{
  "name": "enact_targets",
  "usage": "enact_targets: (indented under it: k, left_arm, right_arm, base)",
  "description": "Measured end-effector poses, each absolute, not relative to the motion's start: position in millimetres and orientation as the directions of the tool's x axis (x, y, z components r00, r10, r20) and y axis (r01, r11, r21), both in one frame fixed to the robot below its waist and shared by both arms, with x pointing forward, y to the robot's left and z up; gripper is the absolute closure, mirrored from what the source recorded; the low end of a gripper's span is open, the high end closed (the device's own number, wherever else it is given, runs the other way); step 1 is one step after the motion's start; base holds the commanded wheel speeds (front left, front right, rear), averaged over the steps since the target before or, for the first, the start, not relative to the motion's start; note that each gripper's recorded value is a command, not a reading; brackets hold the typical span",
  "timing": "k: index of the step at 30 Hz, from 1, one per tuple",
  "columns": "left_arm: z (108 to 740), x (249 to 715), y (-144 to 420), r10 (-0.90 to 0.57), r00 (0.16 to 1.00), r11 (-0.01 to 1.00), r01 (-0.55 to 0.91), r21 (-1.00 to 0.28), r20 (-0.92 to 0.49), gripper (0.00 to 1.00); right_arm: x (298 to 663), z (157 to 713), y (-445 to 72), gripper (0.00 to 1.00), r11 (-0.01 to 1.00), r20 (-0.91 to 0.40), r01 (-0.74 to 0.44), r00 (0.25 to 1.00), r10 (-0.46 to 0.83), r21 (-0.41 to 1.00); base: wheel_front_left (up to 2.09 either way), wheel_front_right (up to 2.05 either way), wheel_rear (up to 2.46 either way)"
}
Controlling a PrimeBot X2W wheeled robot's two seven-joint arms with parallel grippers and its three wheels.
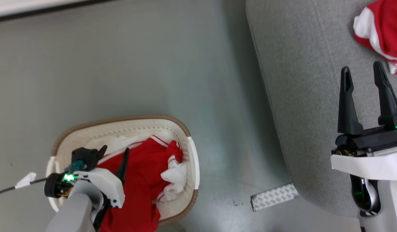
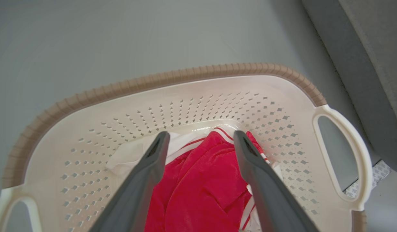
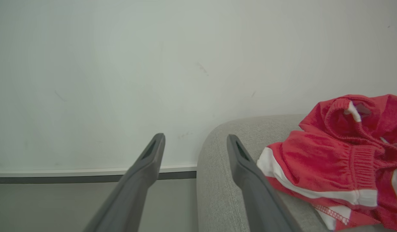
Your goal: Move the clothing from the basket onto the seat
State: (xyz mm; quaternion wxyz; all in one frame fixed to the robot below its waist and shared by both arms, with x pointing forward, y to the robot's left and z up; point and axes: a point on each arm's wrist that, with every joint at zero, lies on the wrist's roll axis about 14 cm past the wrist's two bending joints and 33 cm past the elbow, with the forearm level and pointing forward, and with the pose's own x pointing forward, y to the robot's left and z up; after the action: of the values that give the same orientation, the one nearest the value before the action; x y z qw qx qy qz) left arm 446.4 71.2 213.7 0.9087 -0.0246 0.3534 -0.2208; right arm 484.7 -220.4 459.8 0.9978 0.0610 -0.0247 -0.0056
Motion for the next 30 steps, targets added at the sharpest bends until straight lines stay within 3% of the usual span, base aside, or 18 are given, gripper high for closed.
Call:
enact_targets:
  k: [17,30]
  left_arm:
    - [92,428,60,-0.442,0.382,0.85,0.468,-0.242,-0.812,0.0]
    - [47,435,53,-0.438,0.307,0.84,0.474,-0.263,-0.845,0.0]
  right_arm:
    - [504,419,-214,0.0,0.995,0.003,-0.01,1.0,0.01,0.098]
    - [506,396,-214,0.0,0.996,-0.034,-0.016,0.999,0.019,0.083]
  base:
    - [0.0,0.0,0.0]
    - [0.07,0.07,0.07]
